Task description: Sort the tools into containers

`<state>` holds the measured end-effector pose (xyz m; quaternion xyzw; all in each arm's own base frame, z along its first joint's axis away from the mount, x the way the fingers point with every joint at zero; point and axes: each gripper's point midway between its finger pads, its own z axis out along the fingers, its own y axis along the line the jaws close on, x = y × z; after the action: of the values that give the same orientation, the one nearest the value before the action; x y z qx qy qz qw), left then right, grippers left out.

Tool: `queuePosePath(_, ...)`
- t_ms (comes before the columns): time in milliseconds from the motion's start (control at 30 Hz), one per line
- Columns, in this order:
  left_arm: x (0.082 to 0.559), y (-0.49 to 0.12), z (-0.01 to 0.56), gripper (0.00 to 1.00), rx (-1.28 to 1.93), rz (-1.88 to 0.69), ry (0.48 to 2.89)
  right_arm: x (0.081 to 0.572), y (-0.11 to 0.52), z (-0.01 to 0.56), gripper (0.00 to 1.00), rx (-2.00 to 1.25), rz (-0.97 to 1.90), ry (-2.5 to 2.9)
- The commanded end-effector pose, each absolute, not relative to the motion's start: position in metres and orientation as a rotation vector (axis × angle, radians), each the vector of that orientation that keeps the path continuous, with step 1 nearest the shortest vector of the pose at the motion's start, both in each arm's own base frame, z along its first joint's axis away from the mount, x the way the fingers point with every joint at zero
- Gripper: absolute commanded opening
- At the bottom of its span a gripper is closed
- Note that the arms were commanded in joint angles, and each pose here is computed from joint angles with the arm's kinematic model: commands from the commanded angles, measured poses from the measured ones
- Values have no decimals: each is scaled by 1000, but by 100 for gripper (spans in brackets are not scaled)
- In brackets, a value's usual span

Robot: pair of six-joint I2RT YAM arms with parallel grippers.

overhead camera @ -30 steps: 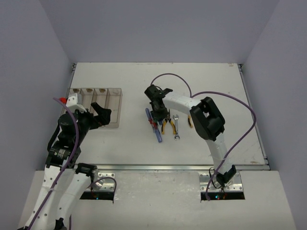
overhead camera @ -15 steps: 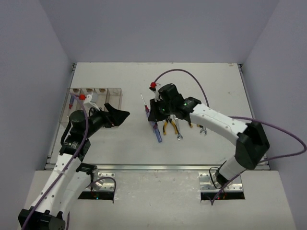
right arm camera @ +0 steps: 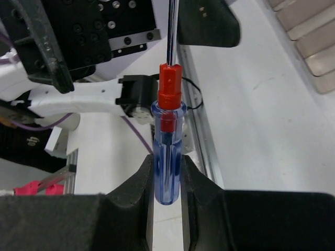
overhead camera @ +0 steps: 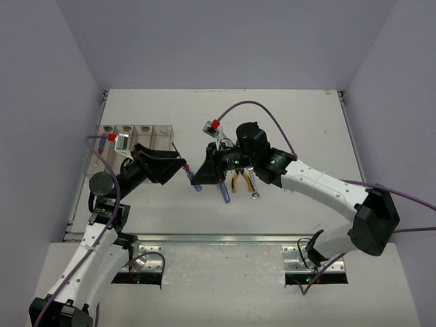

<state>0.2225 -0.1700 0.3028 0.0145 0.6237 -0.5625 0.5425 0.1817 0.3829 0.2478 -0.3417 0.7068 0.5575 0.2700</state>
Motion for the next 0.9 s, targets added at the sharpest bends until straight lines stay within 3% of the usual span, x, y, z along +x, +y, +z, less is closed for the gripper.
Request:
queuePosePath(0,215,-173,324,82,99,-1353,1396,160,403,290,0,-1059,1588,1685)
queuePosePath(67,216,-174,324,68,107,-1358,1401,152,413,297,0,-1100,1577,1661)
queuePosePath(133,216,-175,327,44,115,-1361,1397,154,417,294,0,-1100,1562,1670)
queuePosePath(200,212,-175,336,7,139,-1356,1385,163,419,292,0,-1064,1520,1680)
queuePosePath(233,212,-175,338,0,142,-1350,1390,168,419,292,0,-1041,1493,1688)
queuePosePath(267,212,-174,340,0,146,-1336,1396,173,419,291,0,-1020,1470,1697)
queuePosePath(333,216,-171,341,0,149,-1266,1436,188,415,289,12,-952,1399,1729)
queuePosePath(433,235,-160,335,0,89,-1132,1517,209,402,280,67,-852,1289,1799)
queuePosePath(500,260,-145,321,0,-8,-979,1655,228,378,266,90,-743,1152,1877)
queuePosePath(567,287,-113,305,0,-134,-722,1793,245,335,243,97,-610,936,1997)
queuePosePath(667,321,-82,271,0,-241,-445,2022,253,278,218,99,-494,650,2054)
queuePosePath(767,362,-26,255,0,-354,-7,2107,249,225,212,99,-406,464,2042)
queuePosePath(867,390,44,251,0,-493,488,2039,245,200,207,99,-371,407,2025)
